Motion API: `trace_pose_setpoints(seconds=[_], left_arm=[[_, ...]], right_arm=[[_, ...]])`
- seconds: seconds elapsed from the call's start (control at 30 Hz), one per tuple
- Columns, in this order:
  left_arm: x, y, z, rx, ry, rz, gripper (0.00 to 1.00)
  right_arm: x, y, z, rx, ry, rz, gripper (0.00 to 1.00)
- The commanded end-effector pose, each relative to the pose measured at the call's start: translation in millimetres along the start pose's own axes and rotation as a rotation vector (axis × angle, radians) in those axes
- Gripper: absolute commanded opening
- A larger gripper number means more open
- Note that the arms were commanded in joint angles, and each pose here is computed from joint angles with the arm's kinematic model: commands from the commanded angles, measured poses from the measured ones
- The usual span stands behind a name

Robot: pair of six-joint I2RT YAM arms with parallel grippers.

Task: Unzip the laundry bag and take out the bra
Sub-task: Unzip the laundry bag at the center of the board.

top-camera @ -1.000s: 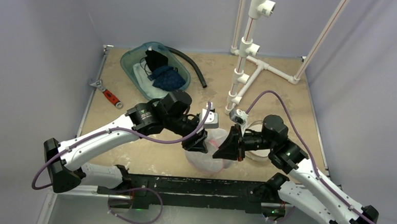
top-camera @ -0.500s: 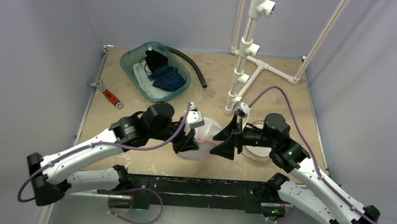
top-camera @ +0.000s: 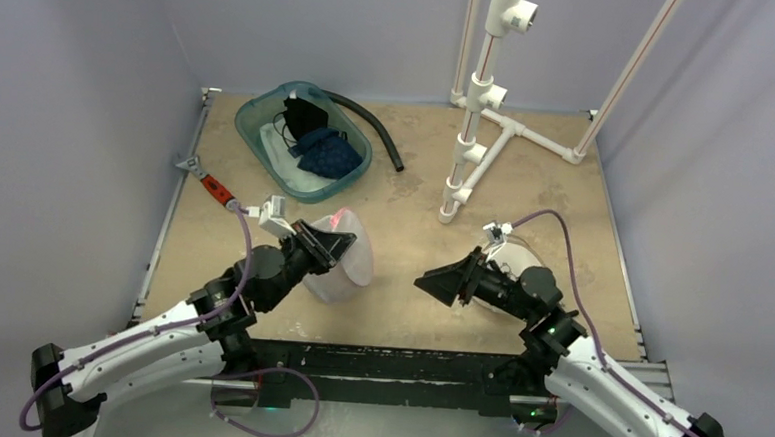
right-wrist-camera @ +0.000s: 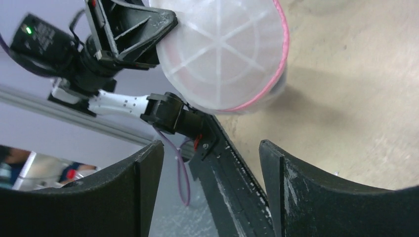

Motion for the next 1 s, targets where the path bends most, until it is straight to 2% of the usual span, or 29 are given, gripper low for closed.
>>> trace_pose_setpoints(seconds=[0.0,0.2,0.37,0.5,0.77,0.87,0.97], left_arm=[[-11.2,0.7,-23.3,0.425,-0.239,0.006,0.00],[-22.0,8.5,6.3,0.580,-0.264,0.045,0.00],[-25.5,-2.5,23.1,0.563,-0.272,0.077,0.00],[-13.9,21.1,36.0,0.604,-0.285,0.048,0.00],[3.1,34.2,28.9,0.601,-0.320,-0.008,0.00],[5.1,37.6,29.8,0.600,-0.315,-0.016,0.00],[7.6,39.1,30.2,0.596,-0.308,-0.019,0.00]], right_arm=[[-3.3,8.6,-8.2,-0.200,-0.147,-0.133,0.73],[-13.4,-9.6,1.1,-0.329,-0.138,-0.089,0.71],[-18.0,-19.6,4.8,-0.388,-0.140,-0.033,0.70],[-18.2,-27.2,5.1,-0.422,-0.159,0.035,0.71],[-42.4,-31.5,29.6,-0.510,-0.054,0.122,0.72],[-57.2,-27.2,40.2,-0.536,-0.018,0.121,0.69],[-63.8,-22.0,41.4,-0.551,-0.046,0.104,0.66]])
Point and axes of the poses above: each gripper's point midway between its finger pads, its own x axis back along the fingers, its own y axis along the line the jaws close on, z = x × y, the point moved 5 cm from there along x, back along the fingers, and after that the axes turned 1 degree about -x, right-handed, at the moved point
